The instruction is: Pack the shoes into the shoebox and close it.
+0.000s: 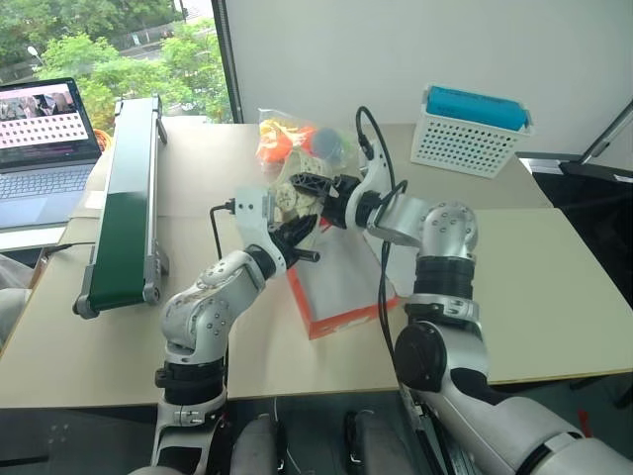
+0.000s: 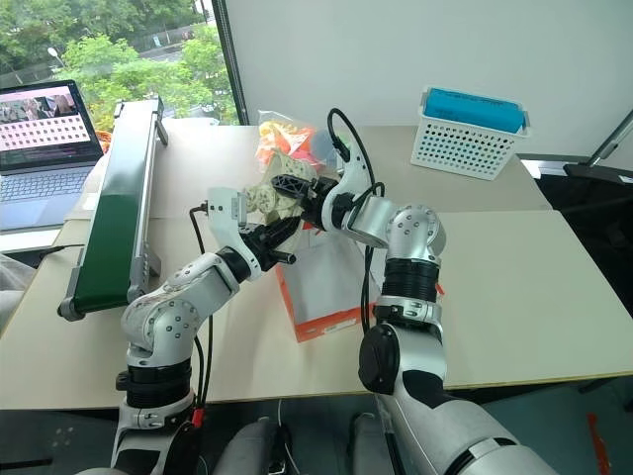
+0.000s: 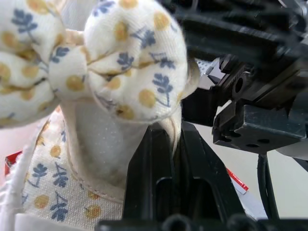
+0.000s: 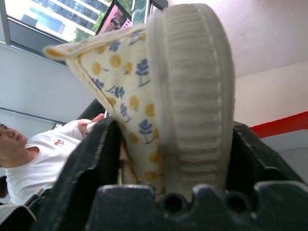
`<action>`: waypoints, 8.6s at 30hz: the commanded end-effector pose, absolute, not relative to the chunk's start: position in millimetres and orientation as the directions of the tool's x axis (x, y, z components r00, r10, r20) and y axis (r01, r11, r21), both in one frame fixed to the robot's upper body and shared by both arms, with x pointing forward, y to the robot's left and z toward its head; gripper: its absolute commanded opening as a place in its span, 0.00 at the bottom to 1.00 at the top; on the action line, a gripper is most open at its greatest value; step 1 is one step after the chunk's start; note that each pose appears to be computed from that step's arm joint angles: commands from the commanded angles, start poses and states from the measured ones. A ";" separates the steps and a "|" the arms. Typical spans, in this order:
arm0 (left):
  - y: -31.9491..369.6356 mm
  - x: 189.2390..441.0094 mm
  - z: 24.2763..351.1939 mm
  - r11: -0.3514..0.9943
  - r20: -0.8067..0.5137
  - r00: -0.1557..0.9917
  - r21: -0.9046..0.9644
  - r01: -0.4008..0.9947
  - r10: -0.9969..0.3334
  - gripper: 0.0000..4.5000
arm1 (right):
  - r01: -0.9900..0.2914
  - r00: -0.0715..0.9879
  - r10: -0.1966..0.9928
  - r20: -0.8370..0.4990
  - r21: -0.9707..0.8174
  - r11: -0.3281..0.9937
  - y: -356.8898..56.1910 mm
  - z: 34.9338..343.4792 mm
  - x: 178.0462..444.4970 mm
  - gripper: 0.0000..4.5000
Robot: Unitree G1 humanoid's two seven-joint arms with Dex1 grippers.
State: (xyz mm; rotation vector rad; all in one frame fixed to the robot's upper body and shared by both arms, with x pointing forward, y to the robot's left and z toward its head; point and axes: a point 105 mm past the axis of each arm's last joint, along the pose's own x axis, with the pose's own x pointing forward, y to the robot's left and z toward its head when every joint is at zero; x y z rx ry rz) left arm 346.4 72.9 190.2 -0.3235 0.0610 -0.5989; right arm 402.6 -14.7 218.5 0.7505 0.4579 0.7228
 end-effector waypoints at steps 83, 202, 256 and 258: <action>125.7 273.3 141.0 0.530 -0.281 0.538 0.110 0.841 -0.795 0.41 | -0.582 0.769 0.432 -0.472 -0.235 0.779 -73.7 228.8 432.6 0.81; 131.1 295.2 151.1 0.637 -0.219 0.647 0.122 0.761 -0.730 0.41 | -0.687 0.690 0.583 -0.428 -0.133 0.715 -83.6 234.4 408.9 0.88; 315.2 351.0 152.3 0.941 -0.143 0.939 0.176 -0.288 0.314 0.99 | -0.746 0.665 0.718 -0.203 -0.232 0.625 -52.2 165.4 337.7 1.00; 318.0 350.6 151.3 0.940 -0.140 0.937 0.172 -0.295 0.320 0.99 | -0.745 0.666 0.718 -0.204 -0.234 0.625 -52.0 165.2 338.0 1.00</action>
